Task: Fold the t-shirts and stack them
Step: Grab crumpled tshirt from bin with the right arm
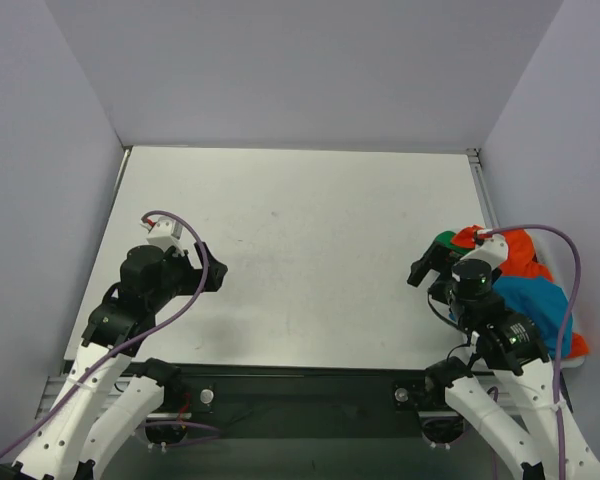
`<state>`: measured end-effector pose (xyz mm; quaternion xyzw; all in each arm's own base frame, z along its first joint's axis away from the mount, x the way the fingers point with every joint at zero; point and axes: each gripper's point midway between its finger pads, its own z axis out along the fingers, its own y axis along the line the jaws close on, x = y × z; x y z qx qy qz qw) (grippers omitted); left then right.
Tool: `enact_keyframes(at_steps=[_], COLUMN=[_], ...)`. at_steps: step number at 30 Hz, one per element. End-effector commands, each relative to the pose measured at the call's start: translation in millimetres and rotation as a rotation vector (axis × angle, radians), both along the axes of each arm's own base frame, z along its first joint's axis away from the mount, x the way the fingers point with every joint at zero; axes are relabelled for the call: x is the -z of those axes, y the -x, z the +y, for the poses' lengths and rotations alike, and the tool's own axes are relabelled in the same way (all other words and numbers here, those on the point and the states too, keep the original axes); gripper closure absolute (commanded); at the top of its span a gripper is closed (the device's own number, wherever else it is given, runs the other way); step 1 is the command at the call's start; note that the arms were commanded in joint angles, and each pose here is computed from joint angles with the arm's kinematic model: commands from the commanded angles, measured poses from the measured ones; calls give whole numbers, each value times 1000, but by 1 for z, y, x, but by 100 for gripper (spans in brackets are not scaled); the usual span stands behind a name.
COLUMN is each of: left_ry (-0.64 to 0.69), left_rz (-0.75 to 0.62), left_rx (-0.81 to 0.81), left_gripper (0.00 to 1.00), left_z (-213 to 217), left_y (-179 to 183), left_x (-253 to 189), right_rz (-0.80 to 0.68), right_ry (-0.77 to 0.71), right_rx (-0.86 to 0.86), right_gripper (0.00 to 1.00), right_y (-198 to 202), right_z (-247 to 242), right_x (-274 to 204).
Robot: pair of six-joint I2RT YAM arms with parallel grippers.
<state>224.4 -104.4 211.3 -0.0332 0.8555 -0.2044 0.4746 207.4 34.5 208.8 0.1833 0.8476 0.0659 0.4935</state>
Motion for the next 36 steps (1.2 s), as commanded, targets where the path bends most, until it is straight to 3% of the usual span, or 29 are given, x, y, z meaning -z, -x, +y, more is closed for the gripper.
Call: enact_keyframes(at_steps=[1,22,27,36], left_ry=[1,9,9,8], left_rz=[-16,-15,-18,-22], left_rx=[15,35,46,61], left_gripper=[3,3,3,3], left_z=[-2,-5,-8,-11], left_y=[-2,0,1,3], left_x=[-3,-4,-4,-5], right_rz=[7,152,240,327], right_ry=[46,271,257,185], right_rx=[63,566,670,744], right_gripper=[0,0,1,13], right_y=[2,35,34,23], right_z=[-15,-102,-115,-123], right_x=[-9,-23,-9,18])
